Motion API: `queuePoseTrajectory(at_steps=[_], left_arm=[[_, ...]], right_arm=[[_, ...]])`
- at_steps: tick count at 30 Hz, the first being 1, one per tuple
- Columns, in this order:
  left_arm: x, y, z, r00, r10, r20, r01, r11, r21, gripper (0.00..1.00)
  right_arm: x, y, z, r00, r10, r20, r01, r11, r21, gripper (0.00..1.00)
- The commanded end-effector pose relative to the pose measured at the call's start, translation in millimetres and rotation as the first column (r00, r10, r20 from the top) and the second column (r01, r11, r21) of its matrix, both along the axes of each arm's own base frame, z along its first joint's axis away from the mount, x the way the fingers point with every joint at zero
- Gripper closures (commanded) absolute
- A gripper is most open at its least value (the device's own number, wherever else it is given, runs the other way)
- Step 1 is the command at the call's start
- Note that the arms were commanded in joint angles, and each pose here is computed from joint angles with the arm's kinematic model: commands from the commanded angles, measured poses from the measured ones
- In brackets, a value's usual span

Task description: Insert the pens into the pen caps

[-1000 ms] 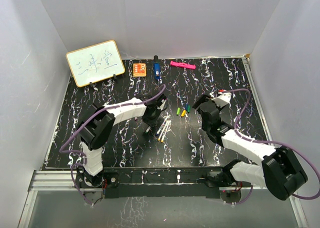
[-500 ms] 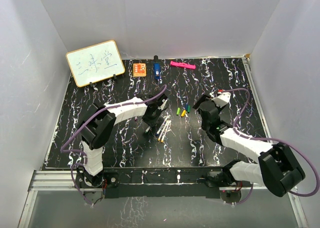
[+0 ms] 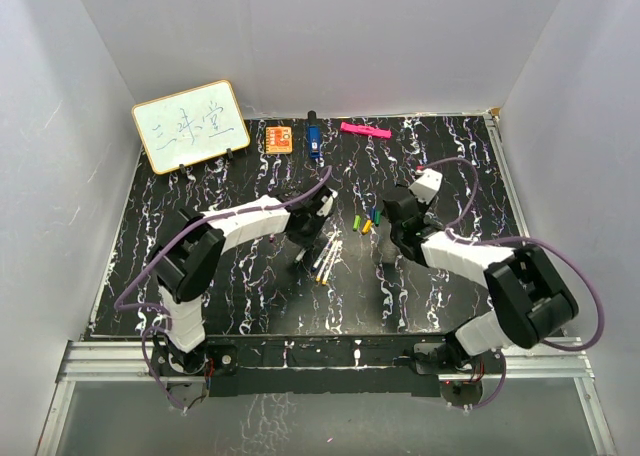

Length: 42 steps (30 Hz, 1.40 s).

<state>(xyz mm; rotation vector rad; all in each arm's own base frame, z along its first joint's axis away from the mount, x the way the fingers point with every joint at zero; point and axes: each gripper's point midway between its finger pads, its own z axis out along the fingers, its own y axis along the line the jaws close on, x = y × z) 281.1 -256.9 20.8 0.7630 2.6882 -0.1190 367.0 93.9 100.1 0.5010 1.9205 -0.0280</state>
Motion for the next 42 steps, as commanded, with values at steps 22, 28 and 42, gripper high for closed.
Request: queuePoseTrajectory(at_steps=[22,28,42], left_arm=[[9.7,-21.5,64.5,0.990,-0.034,0.136,0.058,0.983,-0.174,1.00],[8.6,-20.6,61.5,0.991,-0.034,0.129,0.056,0.984,-0.169,1.00],[9.4,-19.0,62.0,0.990,-0.033,0.136,0.055,0.985,-0.162,1.00]], right_arm=[[32.9,34.0,-47.8,0.965,0.118,-0.234,-0.109,0.993,0.048,0.58],[37.9,37.3,-49.7,0.964,0.119,-0.236,-0.109,0.993,0.054,0.56],[39.0,46.6,-66.0,0.948,0.148,-0.283,-0.131,0.988,0.078,0.56]])
